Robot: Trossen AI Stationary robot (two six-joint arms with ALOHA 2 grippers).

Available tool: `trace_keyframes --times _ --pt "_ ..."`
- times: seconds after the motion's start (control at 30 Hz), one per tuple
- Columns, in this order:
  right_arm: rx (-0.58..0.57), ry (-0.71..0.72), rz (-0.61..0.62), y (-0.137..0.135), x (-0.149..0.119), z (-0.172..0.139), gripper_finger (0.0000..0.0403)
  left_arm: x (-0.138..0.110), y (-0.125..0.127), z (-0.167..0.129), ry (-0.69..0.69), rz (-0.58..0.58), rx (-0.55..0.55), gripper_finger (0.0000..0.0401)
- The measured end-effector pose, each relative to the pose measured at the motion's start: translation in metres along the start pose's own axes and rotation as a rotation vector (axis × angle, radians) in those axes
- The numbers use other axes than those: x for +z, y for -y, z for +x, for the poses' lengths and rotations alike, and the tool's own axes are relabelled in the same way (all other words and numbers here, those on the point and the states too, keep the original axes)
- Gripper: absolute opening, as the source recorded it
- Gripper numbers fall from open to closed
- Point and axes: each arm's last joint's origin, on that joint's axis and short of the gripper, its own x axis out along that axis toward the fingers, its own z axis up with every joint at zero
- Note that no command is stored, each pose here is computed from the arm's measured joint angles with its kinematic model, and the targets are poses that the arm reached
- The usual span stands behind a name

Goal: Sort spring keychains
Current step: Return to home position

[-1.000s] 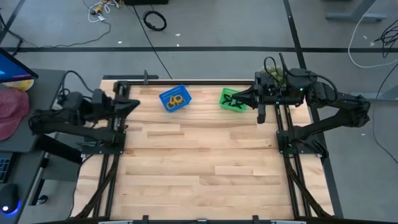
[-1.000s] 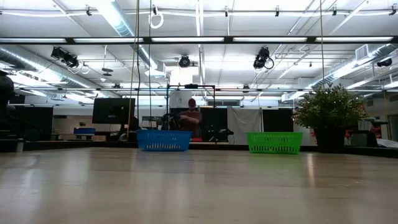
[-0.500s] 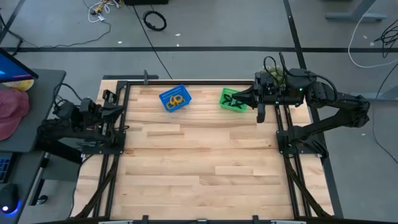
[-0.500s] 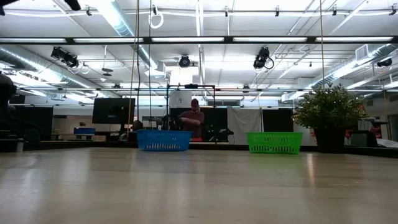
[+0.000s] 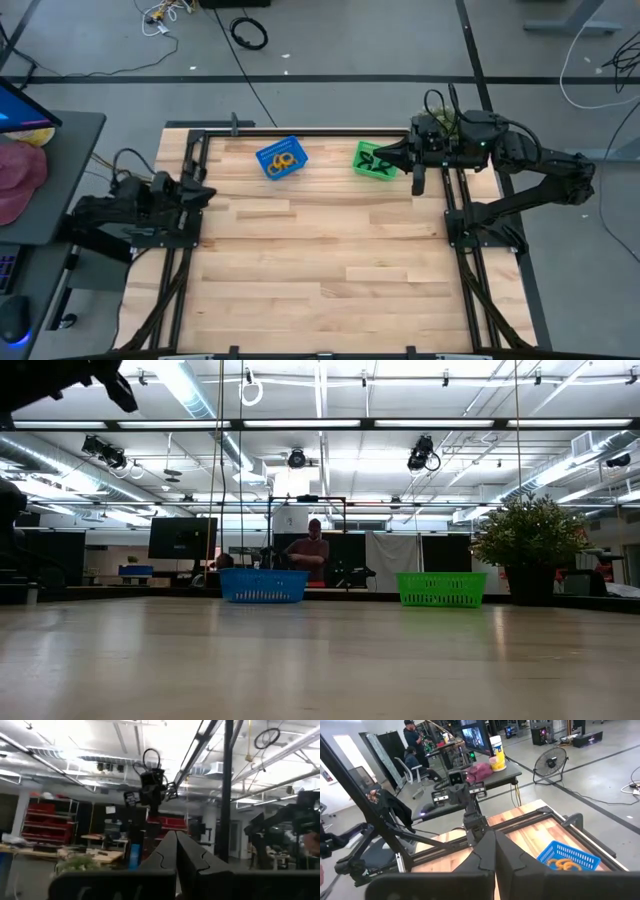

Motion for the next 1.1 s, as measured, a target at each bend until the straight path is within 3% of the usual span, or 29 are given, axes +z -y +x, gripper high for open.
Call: trace_keyframes --times 0.5,0.9,1.1 --pt "0.002 -0.006 0.053 0.000 0.000 0.000 0.0000 -0.066 -0.008 -0.010 -0.148 -0.046 0.062 0.0000" --pt "0.002 -0.007 0.064 0.000 -0.001 0.000 0.0000 -0.095 -0.012 -0.019 -0.457 -0.075 0.105 0.0000" --pt "-0.004 -0.023 0.069 0.001 -0.002 0.000 0.0000 -0.096 -0.012 -0.019 -0.476 -0.051 0.099 0.0000"
